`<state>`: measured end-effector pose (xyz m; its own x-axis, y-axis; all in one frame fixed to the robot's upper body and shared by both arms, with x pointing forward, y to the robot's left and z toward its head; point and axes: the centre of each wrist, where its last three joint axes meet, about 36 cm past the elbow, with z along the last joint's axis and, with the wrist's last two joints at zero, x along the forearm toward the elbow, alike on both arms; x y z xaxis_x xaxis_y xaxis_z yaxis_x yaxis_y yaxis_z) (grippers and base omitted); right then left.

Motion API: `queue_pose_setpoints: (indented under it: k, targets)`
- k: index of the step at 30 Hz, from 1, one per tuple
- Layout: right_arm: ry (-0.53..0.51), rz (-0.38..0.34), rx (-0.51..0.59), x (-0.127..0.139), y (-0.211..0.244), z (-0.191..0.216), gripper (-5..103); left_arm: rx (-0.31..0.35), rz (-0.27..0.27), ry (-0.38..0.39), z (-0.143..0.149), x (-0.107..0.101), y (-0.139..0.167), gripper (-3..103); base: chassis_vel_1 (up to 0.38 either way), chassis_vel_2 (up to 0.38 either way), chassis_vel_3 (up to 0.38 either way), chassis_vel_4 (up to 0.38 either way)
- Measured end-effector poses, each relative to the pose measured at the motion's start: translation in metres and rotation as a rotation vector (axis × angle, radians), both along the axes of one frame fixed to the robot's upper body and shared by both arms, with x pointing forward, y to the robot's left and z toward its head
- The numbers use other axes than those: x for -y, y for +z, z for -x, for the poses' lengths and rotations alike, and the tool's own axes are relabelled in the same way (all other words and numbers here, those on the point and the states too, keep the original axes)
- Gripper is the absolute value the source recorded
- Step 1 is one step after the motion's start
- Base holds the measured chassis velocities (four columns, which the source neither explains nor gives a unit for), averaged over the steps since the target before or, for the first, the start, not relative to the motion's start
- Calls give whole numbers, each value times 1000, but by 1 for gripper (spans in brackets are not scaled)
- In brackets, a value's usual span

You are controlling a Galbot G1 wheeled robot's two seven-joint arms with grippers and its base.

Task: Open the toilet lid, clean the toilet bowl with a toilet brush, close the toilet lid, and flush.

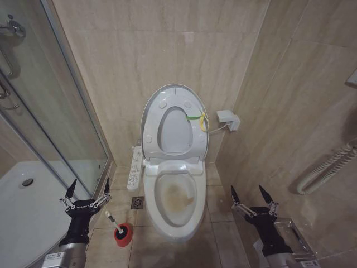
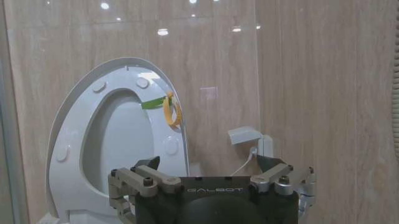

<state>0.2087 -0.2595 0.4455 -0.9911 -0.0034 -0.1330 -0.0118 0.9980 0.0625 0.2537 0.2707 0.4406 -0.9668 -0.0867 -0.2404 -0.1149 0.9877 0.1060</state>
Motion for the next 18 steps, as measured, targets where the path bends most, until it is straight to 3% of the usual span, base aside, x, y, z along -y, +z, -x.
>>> queue_pose_setpoints:
  k: [18]
  targets:
    - [0, 0, -1, 0, 0, 0, 100, 0, 0, 0, 0, 0, 0, 100, 0, 0, 0, 0]
